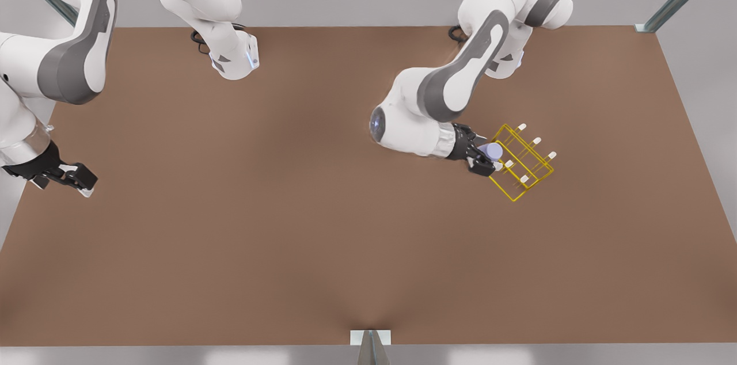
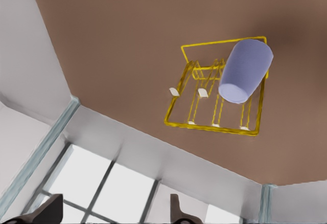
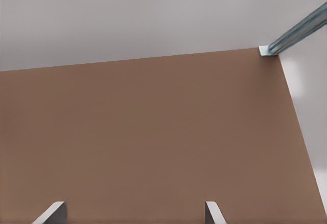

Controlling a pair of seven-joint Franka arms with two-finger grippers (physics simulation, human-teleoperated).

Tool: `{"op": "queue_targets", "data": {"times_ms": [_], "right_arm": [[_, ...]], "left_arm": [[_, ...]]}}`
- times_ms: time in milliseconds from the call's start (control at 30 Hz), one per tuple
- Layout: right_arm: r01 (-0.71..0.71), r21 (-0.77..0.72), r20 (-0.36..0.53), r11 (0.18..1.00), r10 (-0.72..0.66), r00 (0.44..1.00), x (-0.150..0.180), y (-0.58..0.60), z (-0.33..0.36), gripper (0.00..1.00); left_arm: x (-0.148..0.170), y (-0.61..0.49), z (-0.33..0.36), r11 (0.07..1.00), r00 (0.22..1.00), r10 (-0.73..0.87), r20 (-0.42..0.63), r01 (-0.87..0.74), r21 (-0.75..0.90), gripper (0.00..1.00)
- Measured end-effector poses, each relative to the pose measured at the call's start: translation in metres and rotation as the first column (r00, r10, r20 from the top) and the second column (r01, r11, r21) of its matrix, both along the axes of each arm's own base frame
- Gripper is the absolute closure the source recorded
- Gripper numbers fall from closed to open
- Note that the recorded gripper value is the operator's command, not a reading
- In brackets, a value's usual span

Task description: Place the cup on the cup holder

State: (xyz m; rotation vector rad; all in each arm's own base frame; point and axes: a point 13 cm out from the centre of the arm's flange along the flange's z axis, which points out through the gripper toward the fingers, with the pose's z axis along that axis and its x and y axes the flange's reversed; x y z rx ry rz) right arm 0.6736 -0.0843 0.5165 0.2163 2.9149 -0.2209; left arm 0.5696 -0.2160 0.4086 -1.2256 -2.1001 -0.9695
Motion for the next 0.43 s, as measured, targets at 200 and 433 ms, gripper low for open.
{"op": "queue_targets", "data": {"times_ms": [200, 433], "right_arm": [[-0.006, 0.001, 0.000, 1.000, 0.006, 1.000, 0.001, 0.004, 0.000, 0.00], [-0.066, 0.021, -0.015, 0.998, 0.066, 0.998, 0.000, 0.042, -0.002, 0.00]], "left_arm": [[-0.006, 0.126, 0.104, 0.636, 0.833, 0.551, -0.035, -0.447, -0.629, 0.00], [-0.037, 0.111, 0.129, 0.512, 0.740, 0.672, -0.024, -0.488, -0.707, 0.00]]}}
